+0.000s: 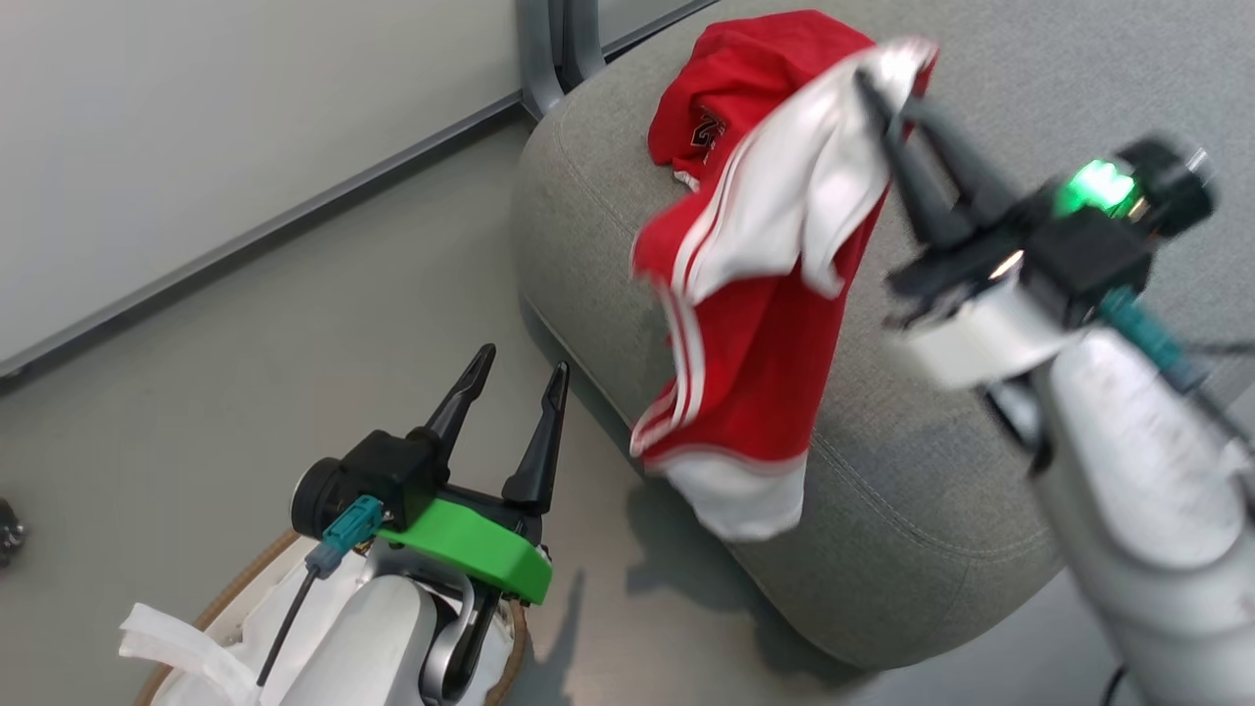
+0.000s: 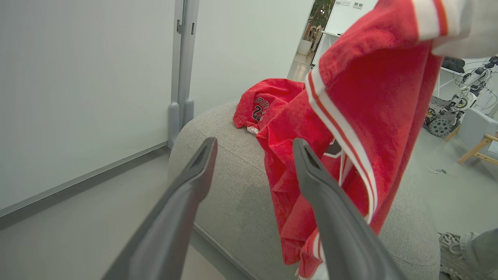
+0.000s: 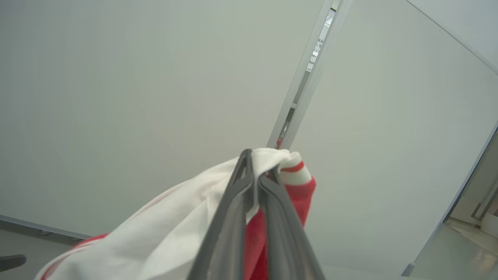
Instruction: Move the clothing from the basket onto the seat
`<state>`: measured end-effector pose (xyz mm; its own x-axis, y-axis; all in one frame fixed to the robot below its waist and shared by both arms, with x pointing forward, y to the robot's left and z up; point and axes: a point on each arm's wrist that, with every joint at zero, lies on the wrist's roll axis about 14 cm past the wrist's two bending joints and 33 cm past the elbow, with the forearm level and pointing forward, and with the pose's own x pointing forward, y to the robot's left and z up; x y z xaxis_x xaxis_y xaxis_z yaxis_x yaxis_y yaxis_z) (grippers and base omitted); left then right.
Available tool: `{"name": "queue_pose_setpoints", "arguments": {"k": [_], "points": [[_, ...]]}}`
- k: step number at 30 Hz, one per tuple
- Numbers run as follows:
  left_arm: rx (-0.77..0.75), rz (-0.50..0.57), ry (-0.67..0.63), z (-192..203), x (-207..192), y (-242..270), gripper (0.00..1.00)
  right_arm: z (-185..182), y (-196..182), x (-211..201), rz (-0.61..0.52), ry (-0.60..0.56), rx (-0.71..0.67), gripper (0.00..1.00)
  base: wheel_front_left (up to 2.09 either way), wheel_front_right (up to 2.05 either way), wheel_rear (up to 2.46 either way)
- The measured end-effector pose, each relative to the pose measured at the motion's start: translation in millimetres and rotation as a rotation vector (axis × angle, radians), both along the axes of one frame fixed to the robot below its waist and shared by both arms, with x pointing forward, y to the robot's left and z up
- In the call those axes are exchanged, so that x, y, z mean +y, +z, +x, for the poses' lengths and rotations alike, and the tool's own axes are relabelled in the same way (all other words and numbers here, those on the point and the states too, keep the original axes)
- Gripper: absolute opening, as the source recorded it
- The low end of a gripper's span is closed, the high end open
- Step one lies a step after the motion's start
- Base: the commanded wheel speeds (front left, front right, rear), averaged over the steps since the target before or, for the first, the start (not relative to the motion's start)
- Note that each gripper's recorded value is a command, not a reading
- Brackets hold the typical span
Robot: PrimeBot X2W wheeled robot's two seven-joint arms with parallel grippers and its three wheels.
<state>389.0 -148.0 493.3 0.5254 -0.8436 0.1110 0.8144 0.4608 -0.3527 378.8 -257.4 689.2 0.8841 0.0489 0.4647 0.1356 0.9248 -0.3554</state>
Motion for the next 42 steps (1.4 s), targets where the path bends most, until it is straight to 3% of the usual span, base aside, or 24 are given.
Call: {"name": "queue_pose_setpoints", "arguments": {"k": [7,12,16,23,28,34,37,38,40,41,42], "points": [[0.024,-0.010,0.009,10,5,-12,1.00,27,99,-51,-0.283,-0.129,-0.133,0.00,0.00,0.00,0.00],[0.006,-0.018,0.011,20,10,-12,1.00,41,158,-90,-0.364,-0.252,-0.208,0.00,0.00,0.00,0.00],[0.015,-0.017,0.027,30,19,-20,1.00,65,163,-113,-0.375,-0.313,-0.181,0.00,0.00,0.00,0.00],[0.059,-0.003,0.064,48,37,-47,1.00,132,87,-128,-0.255,-0.303,-0.013,0.00,0.00,0.00,0.00],[0.079,0.007,0.080,60,48,-66,1.00,167,-26,-118,-0.150,-0.257,0.191,0.00,0.00,0.00,0.00],[0.111,0.024,0.077,64,54,-88,1.00,168,-154,-99,-0.061,-0.227,0.435,0.00,0.00,0.00,0.00],[0.127,0.030,0.074,63,55,-96,1.00,157,-195,-93,-0.003,-0.231,0.512,0.00,0.00,0.00,0.00],[0.128,0.031,0.074,63,55,-97,1.00,152,-205,-92,0.007,-0.234,0.533,0.05,0.00,0.00,0.00],[0.127,0.027,0.073,63,54,-95,1.00,140,-219,-91,0.031,-0.246,0.564,0.41,0.00,0.00,0.00],[0.124,0.025,0.069,62,53,-94,1.00,133,-224,-94,0.046,-0.260,0.573,0.61,0.00,0.00,0.00],[0.121,0.023,0.067,61,52,-92,1.00,126,-226,-96,0.055,-0.270,0.577,0.98,0.00,0.00,0.00]]}}
